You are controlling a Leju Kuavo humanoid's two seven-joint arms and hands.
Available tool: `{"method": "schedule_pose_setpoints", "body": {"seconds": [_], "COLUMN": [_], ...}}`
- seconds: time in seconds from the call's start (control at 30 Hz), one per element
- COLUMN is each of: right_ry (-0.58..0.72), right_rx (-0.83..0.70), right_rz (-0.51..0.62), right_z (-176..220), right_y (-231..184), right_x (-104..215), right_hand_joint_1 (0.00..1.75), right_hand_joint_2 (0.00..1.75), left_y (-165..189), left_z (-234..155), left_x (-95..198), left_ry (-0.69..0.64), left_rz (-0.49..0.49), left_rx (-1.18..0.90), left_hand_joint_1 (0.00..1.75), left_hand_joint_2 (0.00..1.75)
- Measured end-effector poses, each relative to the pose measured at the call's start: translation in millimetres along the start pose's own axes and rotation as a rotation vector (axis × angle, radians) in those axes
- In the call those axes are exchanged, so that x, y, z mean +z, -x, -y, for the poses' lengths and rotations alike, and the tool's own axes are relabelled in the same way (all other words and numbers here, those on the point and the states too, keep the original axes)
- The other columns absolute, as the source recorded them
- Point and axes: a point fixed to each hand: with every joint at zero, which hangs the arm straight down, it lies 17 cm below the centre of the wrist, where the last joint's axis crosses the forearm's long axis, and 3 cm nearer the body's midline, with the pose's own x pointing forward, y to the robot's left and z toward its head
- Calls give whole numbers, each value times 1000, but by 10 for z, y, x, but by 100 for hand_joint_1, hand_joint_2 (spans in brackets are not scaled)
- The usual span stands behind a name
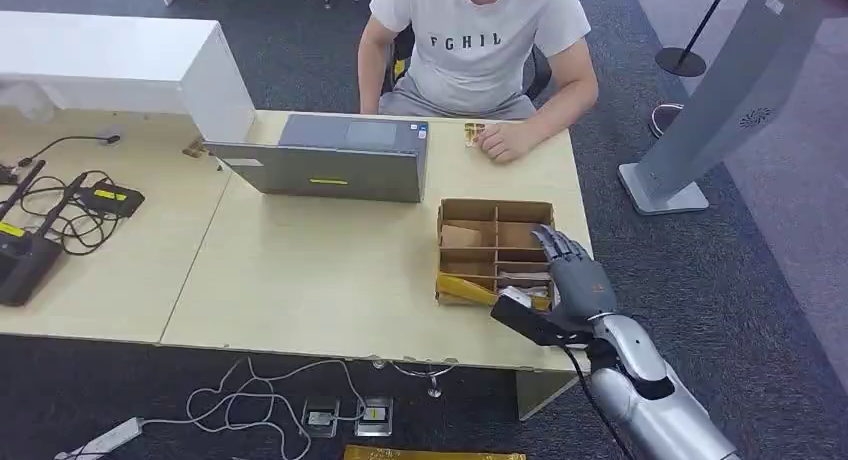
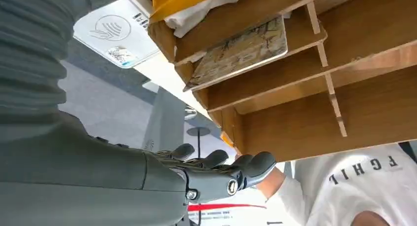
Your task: Pass the card to the sensor for recognition and then transmit it.
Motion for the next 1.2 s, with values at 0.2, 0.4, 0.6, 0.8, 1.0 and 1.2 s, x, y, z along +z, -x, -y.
{"method": "schedule_pose_setpoints", "body": {"seconds": [0.2, 0.4, 0.6, 0.8, 1.0, 1.2], "right_ry": [-2, -17, -44, -56, -66, -70], "right_rx": [-2, -7, -27, -34, -32, -33], "right_rz": [-2, -2, 15, 30, 47, 51], "right_z": [-3, -34, -96, -121, -129, -143], "right_y": [4, -6, -83, -157, -227, -252], "right_x": [1, 4, 8, -1, -19, -16], "right_hand_joint_1": [0, 0, 0, 147, 175, 175], "right_hand_joint_2": [175, 175, 175, 175, 175, 175], "left_y": [0, 2, 13, 23, 26, 26], "left_z": [3, -1, -8, -14, -22, -21], "left_x": [0, 0, -1, -2, -3, -3], "left_ry": [1, -1, -4, -7, -12, -11], "left_rz": [0, -2, -9, -15, -17, -16], "left_rx": [0, 3, 9, 10, 13, 12], "left_hand_joint_1": [0, 0, 0, 0, 0, 0], "left_hand_joint_2": [0, 0, 0, 0, 0, 0]}}
